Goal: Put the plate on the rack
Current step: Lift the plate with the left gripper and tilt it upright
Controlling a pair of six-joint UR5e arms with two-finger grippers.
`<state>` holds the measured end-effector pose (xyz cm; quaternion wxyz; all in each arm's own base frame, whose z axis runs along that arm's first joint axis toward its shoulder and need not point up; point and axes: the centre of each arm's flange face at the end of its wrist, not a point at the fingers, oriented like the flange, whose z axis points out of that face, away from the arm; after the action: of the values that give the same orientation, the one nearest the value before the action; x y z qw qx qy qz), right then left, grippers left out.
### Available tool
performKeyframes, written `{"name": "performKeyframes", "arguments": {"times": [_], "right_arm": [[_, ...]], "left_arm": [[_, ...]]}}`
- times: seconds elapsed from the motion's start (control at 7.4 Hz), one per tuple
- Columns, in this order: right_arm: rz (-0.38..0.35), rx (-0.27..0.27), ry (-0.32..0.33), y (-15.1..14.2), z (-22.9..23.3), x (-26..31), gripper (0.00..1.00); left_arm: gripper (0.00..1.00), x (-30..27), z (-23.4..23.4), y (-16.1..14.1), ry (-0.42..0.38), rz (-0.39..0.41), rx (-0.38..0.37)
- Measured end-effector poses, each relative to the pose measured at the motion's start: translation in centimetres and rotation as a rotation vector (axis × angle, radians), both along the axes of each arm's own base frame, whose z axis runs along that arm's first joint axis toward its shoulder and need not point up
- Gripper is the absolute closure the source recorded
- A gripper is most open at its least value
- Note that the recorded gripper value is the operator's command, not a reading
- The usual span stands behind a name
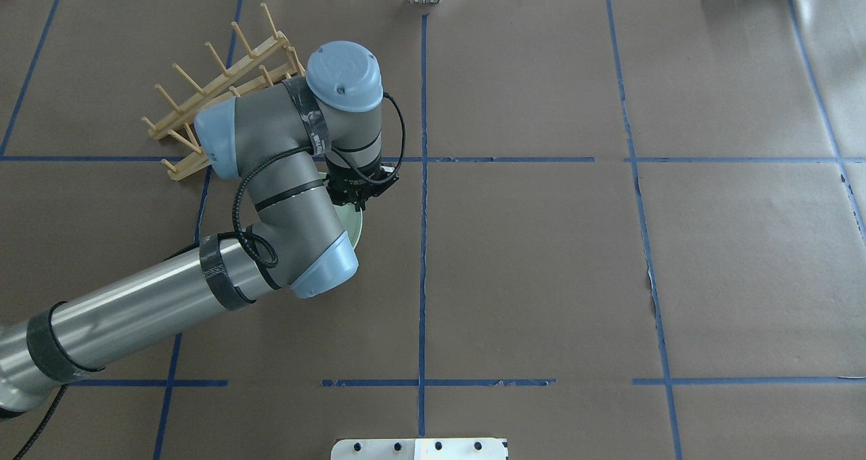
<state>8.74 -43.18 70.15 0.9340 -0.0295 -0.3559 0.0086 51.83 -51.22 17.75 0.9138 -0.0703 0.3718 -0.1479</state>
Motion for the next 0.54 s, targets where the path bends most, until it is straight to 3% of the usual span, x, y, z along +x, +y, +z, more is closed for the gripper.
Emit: {"name": "performKeyframes", "arguments": {"times": [0.54], "right_arm": [[0.0, 0.0, 0.0, 0.0, 0.0, 0.0, 0.0]], "left_arm": [[1.0, -19.4, -8.4, -5.1, 0.306, -0.112, 0.119]]}}
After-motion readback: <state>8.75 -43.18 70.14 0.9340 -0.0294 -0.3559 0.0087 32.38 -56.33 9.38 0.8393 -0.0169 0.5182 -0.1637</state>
